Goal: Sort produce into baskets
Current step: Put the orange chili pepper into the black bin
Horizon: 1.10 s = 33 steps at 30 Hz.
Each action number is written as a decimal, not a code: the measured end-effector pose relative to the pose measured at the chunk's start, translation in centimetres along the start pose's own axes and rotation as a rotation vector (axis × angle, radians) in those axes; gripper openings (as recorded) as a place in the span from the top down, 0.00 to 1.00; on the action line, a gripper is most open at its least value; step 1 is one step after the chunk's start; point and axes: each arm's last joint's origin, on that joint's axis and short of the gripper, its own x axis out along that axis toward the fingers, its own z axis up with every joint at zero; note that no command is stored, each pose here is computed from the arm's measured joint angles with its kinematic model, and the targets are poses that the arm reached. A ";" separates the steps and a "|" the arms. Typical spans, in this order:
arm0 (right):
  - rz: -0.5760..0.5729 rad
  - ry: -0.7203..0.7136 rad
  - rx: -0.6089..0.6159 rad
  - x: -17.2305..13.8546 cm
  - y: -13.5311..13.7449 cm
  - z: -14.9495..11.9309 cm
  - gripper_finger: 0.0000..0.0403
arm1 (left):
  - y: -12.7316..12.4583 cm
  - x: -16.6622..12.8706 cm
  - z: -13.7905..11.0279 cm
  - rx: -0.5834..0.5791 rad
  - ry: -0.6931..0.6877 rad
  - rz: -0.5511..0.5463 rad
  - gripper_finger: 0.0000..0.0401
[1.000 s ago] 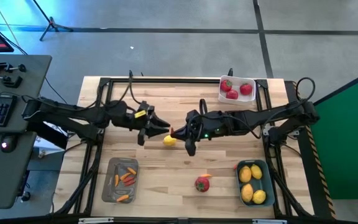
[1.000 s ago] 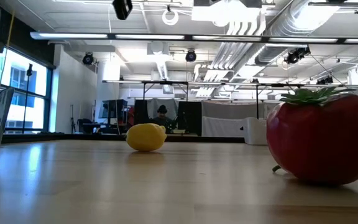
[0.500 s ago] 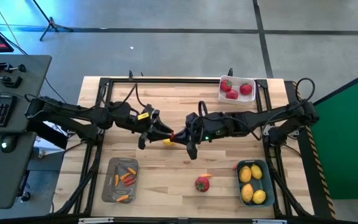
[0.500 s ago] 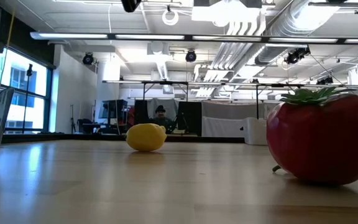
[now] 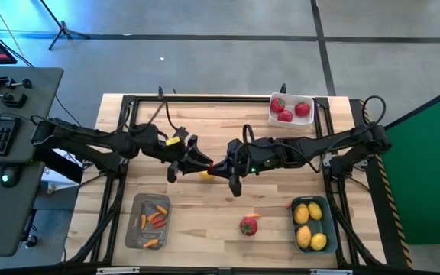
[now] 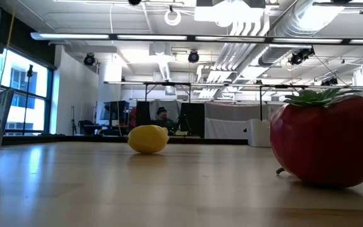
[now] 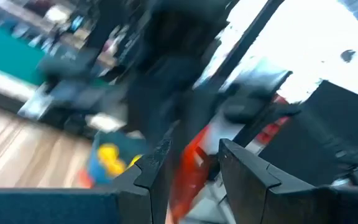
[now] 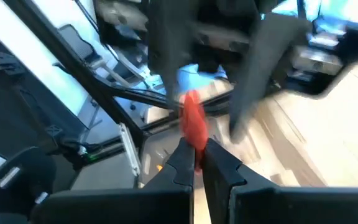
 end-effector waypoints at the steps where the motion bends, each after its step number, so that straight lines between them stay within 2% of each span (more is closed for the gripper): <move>1: -0.008 0.013 -0.001 0.1 -0.1 -0.2 1.00 | -0.2 0.0 0.3 0.004 -0.012 -0.022 0.70; 4: -0.020 0.037 0.001 0.4 -0.4 -0.6 1.00 | -0.2 -0.1 0.6 -0.010 -0.014 -0.056 0.70; 11: -0.004 0.029 0.007 0.2 -0.2 -0.4 1.00 | 0.3 0.0 0.0 -0.055 0.038 -0.023 0.70; 18: -0.001 0.020 0.008 0.2 -0.2 -0.3 1.00 | 0.5 0.0 0.1 -0.014 0.002 0.036 0.70; 25: 0.026 0.015 0.023 0.1 0.3 -0.3 1.00 | 1.2 -1.0 1.4 0.012 -0.058 0.086 0.70; 33: 0.029 0.017 0.022 0.0 0.6 -0.4 1.00 | 0.9 -1.2 1.4 -0.005 -0.001 -0.013 0.70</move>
